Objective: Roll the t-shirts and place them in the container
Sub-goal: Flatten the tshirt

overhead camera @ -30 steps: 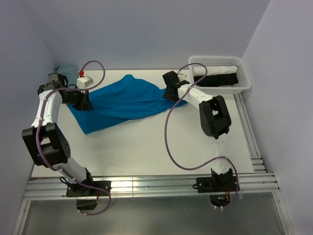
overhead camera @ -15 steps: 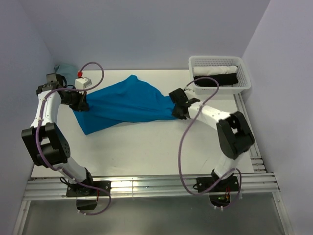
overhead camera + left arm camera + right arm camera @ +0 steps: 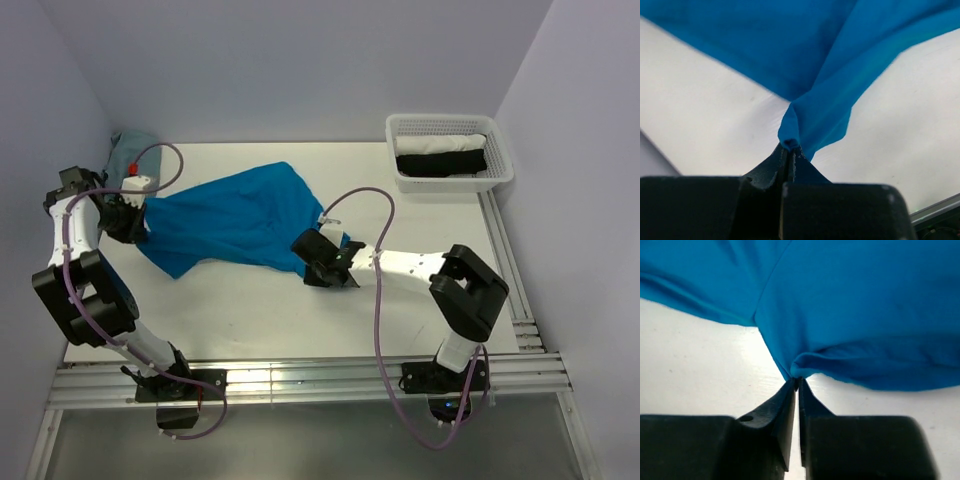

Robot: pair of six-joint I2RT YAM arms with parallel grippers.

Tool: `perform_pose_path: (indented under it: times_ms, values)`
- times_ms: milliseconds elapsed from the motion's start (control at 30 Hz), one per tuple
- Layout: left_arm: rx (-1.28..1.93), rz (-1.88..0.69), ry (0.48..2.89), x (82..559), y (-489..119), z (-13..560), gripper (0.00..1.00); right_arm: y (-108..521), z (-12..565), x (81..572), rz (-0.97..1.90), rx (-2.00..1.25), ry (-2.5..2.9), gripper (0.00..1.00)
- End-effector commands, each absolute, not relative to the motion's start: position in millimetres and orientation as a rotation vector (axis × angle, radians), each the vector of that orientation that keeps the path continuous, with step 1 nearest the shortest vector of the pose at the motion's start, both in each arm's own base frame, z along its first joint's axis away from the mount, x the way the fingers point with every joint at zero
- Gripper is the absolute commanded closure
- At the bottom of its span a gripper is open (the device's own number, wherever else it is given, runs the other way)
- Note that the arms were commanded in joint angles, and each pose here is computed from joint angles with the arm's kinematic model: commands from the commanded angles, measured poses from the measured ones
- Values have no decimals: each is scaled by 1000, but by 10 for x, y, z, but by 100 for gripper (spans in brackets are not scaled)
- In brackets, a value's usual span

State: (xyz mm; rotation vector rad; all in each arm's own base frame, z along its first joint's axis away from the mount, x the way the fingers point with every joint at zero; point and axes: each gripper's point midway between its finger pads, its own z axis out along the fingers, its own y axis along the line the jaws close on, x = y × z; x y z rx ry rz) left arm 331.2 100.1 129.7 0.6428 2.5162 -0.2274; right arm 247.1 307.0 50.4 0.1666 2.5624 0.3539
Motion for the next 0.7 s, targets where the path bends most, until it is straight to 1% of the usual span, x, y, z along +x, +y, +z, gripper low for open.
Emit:
perform_pose_path:
  times_ms: [0, 33, 133, 167, 200, 267, 333, 433, 533, 667]
  values:
    - [619, -171, 2540, 3240, 1259, 1347, 100, 3148, 725, 2671, 377, 176, 2499, 74]
    - [619, -179, 2538, 3243, 1271, 1343, 100, 3117, 822, 2747, 364, 181, 2476, 60]
    - [598, -186, 2547, 3225, 1306, 1306, 100, 2857, 975, 2989, 400, 270, 2424, 50]
    - [597, -180, 2546, 3223, 1308, 1313, 100, 2786, 1046, 3090, 423, 302, 2396, 50]
    - [595, -178, 2542, 3223, 1304, 1324, 100, 2567, 1067, 3246, 398, 374, 2375, 50]
    - [601, -185, 2540, 3215, 1291, 1336, 100, 2379, 1123, 3389, 398, 424, 2347, 49]
    - [596, -175, 2540, 3233, 1310, 1353, 100, 2101, 1070, 3599, 351, 497, 2340, 50]
    - [588, -164, 2548, 3242, 1331, 1352, 100, 1955, 922, 3789, 370, 545, 2371, 50]
    - [585, -162, 2552, 3236, 1334, 1350, 100, 2032, 779, 3884, 446, 555, 2410, 50]
    - [578, -170, 2548, 3249, 1330, 1380, 100, 2153, 644, 3948, 538, 570, 2430, 44]
